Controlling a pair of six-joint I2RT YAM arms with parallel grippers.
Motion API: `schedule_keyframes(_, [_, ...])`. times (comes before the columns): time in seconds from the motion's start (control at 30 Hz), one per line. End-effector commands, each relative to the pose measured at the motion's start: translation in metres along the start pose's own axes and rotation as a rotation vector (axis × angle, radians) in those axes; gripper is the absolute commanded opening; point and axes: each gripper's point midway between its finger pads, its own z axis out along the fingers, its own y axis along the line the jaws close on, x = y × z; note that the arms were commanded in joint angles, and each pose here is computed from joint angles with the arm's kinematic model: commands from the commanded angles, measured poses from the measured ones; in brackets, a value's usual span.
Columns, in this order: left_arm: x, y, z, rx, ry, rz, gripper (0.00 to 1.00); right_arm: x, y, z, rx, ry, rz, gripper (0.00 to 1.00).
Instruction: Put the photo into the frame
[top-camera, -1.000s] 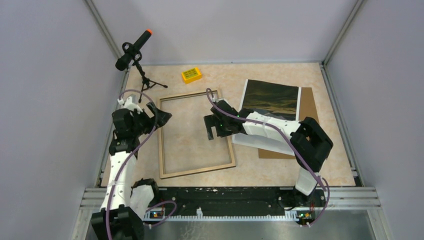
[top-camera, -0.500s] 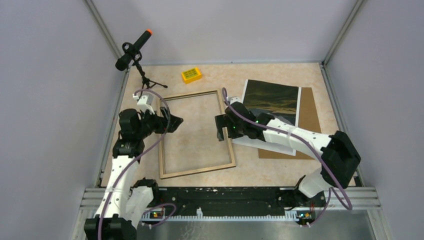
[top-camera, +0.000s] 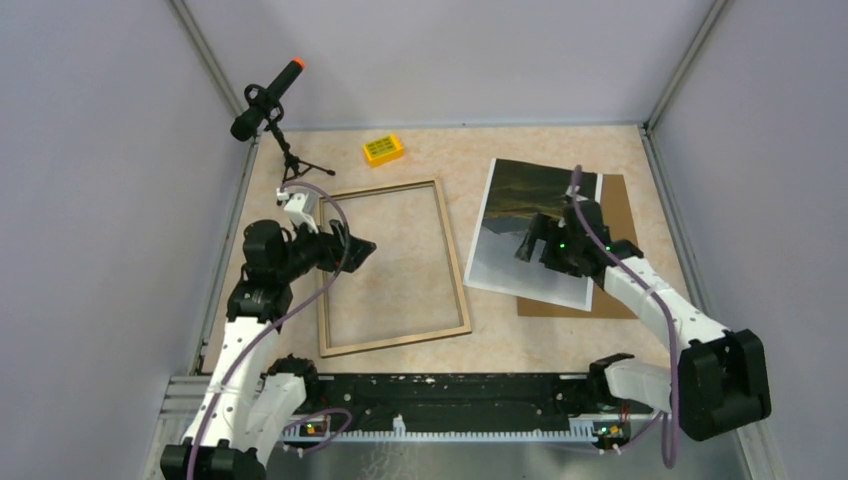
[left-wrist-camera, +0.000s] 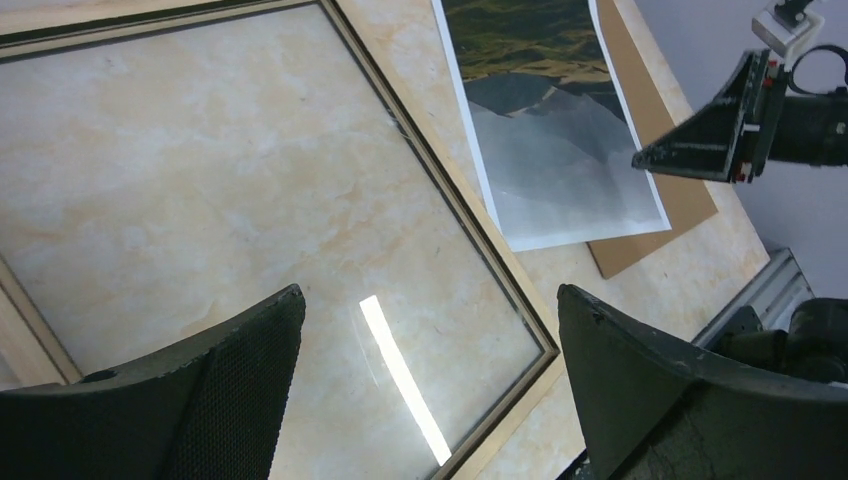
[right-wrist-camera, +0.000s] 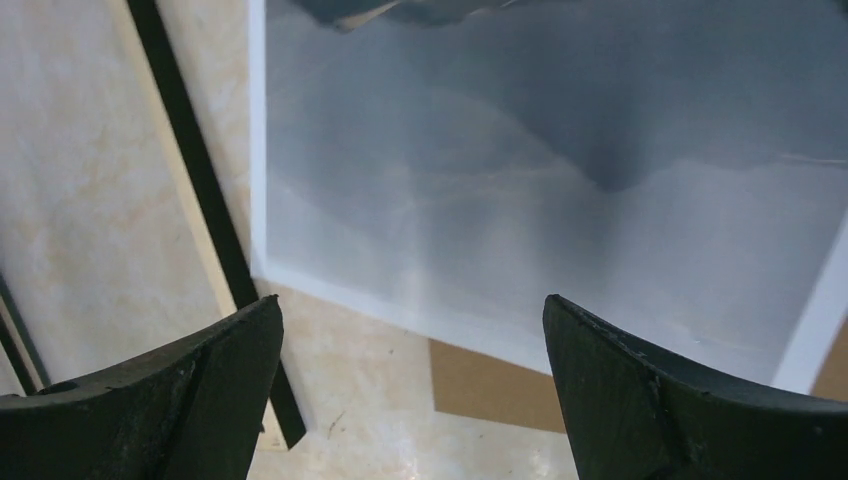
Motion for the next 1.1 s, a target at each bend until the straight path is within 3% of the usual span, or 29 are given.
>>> schedule_keyframes(0.0, [0.000,-0.024,0.003,0.119,0.000,0.045,0.98,-0.030,-0.024,-0.009,-0.087,-0.076,0.115,0.99])
schedule_keyframes(0.13, [0.014,-0.037,0.010,0.178,0.063,0.044,0.98,-0.052,-0.080,-0.005,-0.095,-0.103,0.314,0.99])
schedule_keyframes(0.27, [0.031,-0.046,0.020,0.202,0.144,0.041,0.98,-0.043,-0.124,-0.004,-0.048,-0.057,0.443,0.94])
schedule_keyframes(0.57, [0.089,-0.073,0.037,0.284,0.370,0.043,0.98,-0.047,-0.158,-0.011,0.097,-0.098,0.407,0.95])
schedule_keyframes(0.8, [0.126,-0.094,0.038,0.343,0.491,0.091,0.98,-0.118,-0.164,0.006,0.031,-0.218,0.371,0.94])
schedule_keyframes(0.87, [0.129,-0.100,0.036,0.359,0.503,0.105,0.98,-0.141,-0.171,0.014,0.019,-0.243,0.390,0.91])
schedule_keyframes(1.07, [0.099,-0.111,0.048,0.341,0.447,0.133,0.98,-0.207,-0.179,0.048,-0.146,-0.310,0.410,0.68])
